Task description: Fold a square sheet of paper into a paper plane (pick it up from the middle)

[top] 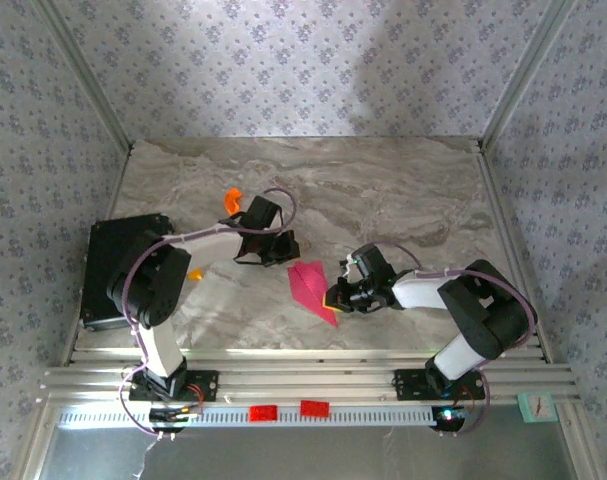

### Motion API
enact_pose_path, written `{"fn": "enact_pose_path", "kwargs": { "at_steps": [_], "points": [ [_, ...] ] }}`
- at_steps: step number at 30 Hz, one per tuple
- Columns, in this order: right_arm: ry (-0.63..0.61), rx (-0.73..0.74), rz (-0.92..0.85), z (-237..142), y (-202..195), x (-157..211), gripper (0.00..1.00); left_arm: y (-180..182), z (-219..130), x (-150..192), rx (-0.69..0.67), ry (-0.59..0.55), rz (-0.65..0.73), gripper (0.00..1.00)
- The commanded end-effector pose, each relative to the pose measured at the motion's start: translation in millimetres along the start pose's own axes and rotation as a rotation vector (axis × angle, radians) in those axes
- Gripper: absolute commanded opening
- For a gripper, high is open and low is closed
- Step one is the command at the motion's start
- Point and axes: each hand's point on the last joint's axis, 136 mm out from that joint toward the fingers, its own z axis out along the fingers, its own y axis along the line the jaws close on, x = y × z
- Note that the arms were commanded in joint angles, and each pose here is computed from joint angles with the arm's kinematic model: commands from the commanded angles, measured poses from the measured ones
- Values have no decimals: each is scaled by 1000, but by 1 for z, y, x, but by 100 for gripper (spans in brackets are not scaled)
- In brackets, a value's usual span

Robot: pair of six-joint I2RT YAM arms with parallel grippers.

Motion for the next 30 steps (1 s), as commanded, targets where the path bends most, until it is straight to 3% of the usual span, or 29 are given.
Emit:
{"fn": "enact_pose_path", "kwargs": {
  "at_steps": [1,6,12,19,25,30],
  "points": [
    [75,184,114,-1,-52,31,2,-12,3,17,24,29,17,6],
    [69,183,117,-1,-52,29,3,-11,25,44,37,107,12,6],
    [59,145,102,-1,-42,25,5,12,43,49,16,138,-30,6],
    [9,111,29,-17,-3,5,12,35,43,48,-50,148,-60,5],
    [-35,38,-84,-29,44,-11,12,44,45,53,-66,164,-69,5],
    [8,59,-68,-8,38,-12,12,45,46,54,-66,167,-71,5]
  ]
}}
